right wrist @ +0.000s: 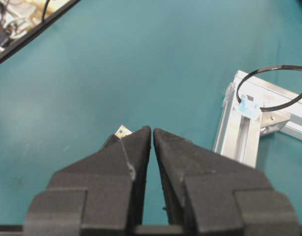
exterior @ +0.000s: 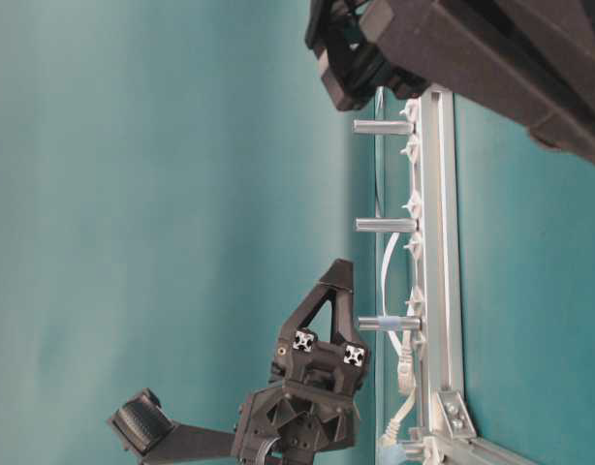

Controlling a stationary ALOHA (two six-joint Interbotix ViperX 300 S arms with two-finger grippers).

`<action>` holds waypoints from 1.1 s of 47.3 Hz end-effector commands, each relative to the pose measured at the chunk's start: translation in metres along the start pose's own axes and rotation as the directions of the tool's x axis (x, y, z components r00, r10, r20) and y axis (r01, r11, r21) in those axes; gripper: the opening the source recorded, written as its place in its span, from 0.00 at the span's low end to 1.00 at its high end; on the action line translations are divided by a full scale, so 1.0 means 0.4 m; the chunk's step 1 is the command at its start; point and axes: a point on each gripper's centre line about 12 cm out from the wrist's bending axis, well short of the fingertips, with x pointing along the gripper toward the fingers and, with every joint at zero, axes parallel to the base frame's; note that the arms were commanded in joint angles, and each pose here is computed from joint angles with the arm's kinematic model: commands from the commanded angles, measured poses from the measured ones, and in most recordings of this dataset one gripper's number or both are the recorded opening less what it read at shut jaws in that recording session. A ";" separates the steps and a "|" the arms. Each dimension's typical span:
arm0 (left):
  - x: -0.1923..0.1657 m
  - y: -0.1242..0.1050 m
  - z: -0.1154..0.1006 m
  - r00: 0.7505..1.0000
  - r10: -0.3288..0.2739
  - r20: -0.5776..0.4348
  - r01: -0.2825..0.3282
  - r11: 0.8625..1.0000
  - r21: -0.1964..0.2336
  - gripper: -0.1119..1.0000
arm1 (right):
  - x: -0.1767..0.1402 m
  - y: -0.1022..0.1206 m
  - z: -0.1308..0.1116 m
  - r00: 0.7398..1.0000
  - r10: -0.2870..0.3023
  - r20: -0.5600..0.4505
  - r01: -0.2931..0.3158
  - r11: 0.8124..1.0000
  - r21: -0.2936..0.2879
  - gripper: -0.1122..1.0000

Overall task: Insert the wire through the string loop located on the left side.
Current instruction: 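Open both grippers and move the right gripper toward the USB plug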

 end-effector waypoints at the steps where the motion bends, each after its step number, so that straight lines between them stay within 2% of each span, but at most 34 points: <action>1: -0.010 -0.030 0.041 0.999 -0.052 -0.011 0.052 0.998 0.030 0.24 | 0.011 -0.027 -0.008 1.000 -0.027 -0.003 0.027 1.000 -0.002 0.28; 3: -0.014 -0.032 0.039 0.997 -0.052 -0.059 0.054 0.998 0.030 0.22 | 0.017 -0.027 -0.016 1.000 -0.026 -0.012 0.026 1.000 -0.002 0.26; 7: -0.028 -0.034 0.037 0.987 -0.053 -0.154 0.058 0.998 0.031 0.10 | 0.028 -0.026 -0.027 0.999 -0.025 -0.028 0.025 1.000 0.001 0.12; 9: -0.035 -0.036 0.039 0.981 -0.054 -0.187 0.061 0.998 0.031 0.10 | 0.036 -0.027 -0.027 0.999 -0.024 -0.026 0.024 1.000 0.000 0.10; 20: -0.063 -0.068 0.079 0.982 -0.089 -0.166 0.096 0.995 0.033 0.10 | 0.051 -0.032 -0.009 1.000 -0.027 -0.003 0.027 1.000 -0.002 0.10; 39: -0.079 -0.144 0.043 0.956 -0.161 -0.245 0.178 0.983 0.051 0.10 | 0.036 -0.031 -0.009 0.999 -0.029 -0.029 0.029 1.000 0.009 0.10; 52: -0.085 -0.147 0.039 0.941 -0.160 -0.297 0.183 0.982 0.053 0.11 | 0.030 -0.033 0.003 0.998 -0.030 -0.063 0.031 0.999 0.010 0.10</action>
